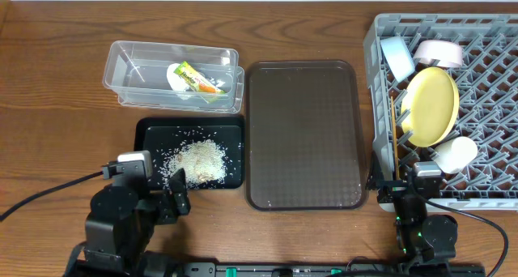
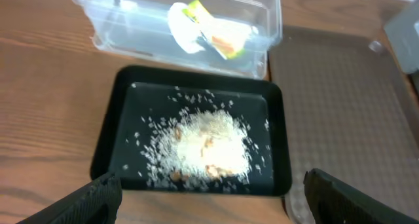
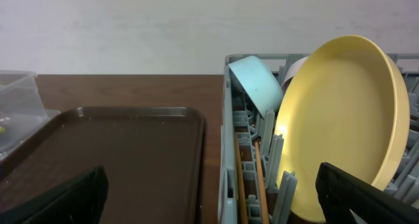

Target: Sort waste into correct bins and load items into the dishwasher rack

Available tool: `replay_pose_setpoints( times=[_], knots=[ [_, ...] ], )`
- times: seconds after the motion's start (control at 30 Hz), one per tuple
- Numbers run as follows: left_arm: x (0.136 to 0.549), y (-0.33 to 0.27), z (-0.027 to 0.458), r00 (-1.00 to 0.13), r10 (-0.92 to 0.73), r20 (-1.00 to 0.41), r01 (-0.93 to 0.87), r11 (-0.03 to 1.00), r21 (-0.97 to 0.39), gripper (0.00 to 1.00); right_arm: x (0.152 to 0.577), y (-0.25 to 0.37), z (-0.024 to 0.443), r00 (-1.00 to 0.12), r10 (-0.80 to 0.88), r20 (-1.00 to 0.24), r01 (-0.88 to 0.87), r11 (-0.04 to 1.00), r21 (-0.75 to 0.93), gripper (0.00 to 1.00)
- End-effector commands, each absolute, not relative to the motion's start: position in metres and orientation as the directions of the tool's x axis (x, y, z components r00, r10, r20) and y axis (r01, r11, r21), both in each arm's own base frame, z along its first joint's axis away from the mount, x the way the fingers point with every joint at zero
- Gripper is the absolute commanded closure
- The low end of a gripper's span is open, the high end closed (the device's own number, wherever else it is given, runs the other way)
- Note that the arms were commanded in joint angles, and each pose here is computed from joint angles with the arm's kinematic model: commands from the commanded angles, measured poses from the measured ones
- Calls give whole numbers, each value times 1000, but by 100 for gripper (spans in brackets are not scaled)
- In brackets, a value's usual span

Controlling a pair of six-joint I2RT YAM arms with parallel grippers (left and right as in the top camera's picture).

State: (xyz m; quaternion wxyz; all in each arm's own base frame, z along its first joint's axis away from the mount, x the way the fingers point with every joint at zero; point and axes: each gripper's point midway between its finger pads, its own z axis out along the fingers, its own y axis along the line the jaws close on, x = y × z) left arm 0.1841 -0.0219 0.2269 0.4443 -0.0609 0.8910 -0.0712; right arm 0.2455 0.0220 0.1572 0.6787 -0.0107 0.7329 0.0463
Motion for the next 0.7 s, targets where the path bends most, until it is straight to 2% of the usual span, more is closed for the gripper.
replay_pose_setpoints(
  times=[0.0, 0.2, 0.53, 0.67],
  knots=[
    [186, -14, 214, -568, -139, -811, -47, 989, -137, 9, 245, 23, 157, -77, 32, -996, -87, 995, 39, 1],
    [206, -8, 181, -418, -169, -893, -55, 986, -160, 9, 245, 23, 157, -77, 32, -997, -87, 995, 38, 1],
    [241, -10, 171, -83, -146, -986, 26, 989, -149, 9, 245, 23, 157, -78, 32, -996, -87, 995, 38, 1],
    [247, -8, 170, -20, -125, -992, 24, 992, -126, 9, 245, 23, 157, -78, 32, -996, -87, 995, 38, 1]
  ],
)
